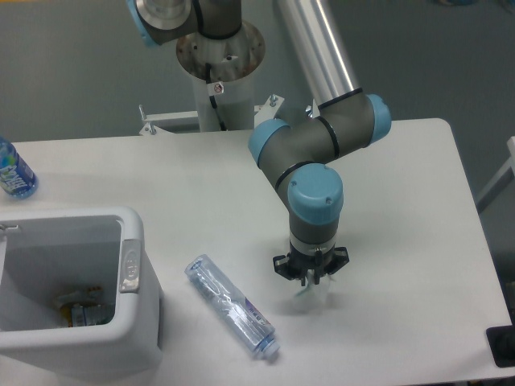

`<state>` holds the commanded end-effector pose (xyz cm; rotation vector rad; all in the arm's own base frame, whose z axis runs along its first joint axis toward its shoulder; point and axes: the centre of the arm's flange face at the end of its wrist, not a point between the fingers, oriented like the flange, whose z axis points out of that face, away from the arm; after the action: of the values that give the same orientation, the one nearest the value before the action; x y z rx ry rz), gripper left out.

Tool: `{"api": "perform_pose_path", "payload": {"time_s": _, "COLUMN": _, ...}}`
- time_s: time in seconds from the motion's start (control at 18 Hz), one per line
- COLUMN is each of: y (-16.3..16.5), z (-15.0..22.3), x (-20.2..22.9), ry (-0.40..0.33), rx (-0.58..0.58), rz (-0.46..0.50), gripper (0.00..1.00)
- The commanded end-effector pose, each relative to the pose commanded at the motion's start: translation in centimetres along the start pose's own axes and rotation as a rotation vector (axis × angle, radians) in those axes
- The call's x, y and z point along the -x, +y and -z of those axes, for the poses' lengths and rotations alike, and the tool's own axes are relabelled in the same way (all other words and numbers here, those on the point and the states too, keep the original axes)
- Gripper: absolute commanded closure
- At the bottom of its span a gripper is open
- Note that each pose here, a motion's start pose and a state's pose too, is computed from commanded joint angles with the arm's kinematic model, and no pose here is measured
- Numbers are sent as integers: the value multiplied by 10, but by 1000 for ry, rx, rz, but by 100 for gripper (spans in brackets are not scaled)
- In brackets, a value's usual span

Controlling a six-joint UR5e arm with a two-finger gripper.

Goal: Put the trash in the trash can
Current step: 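Lower the gripper onto the white wrapper and close on it, then lift the wrapper, carry it over the white bin and release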

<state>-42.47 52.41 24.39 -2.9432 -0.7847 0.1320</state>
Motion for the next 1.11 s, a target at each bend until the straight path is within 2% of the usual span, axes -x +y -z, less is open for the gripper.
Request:
{"api": "perform_pose_path", "payload": {"time_s": 0.17, "y": -1, "z": 30, "x": 3, "ry": -10, "rx": -47, "rz": -1, "gripper": 100}}
{"api": "perform_pose_path", "payload": {"time_s": 0.33, "y": -16, "z": 98, "x": 22, "ry": -35, "rx": -193, "rz": 34, "gripper": 100}}
{"api": "perform_pose_path", "payload": {"time_s": 0.39, "y": -25, "z": 120, "x": 22, "ry": -1, "rx": -251, "rz": 50, "gripper": 100}}
{"api": "perform_pose_path", "payload": {"time_s": 0.56, "y": -46, "z": 180, "x": 35, "ry": 111, "rx": -398, "rz": 220, "gripper": 100}}
{"api": "perform_pose_path", "payload": {"time_s": 0.67, "y": -54, "z": 219, "x": 32, "ry": 164, "rx": -473, "rz": 284, "gripper": 100}}
{"api": "perform_pose_path", "payload": {"time_s": 0.89, "y": -43, "z": 296, "x": -7, "ry": 292, "rx": -600, "rz": 326, "gripper": 100}}
{"api": "perform_pose_path", "payload": {"time_s": 1.11, "y": -23, "z": 349, "x": -94, "ry": 340, "rx": -651, "rz": 208, "gripper": 100}}
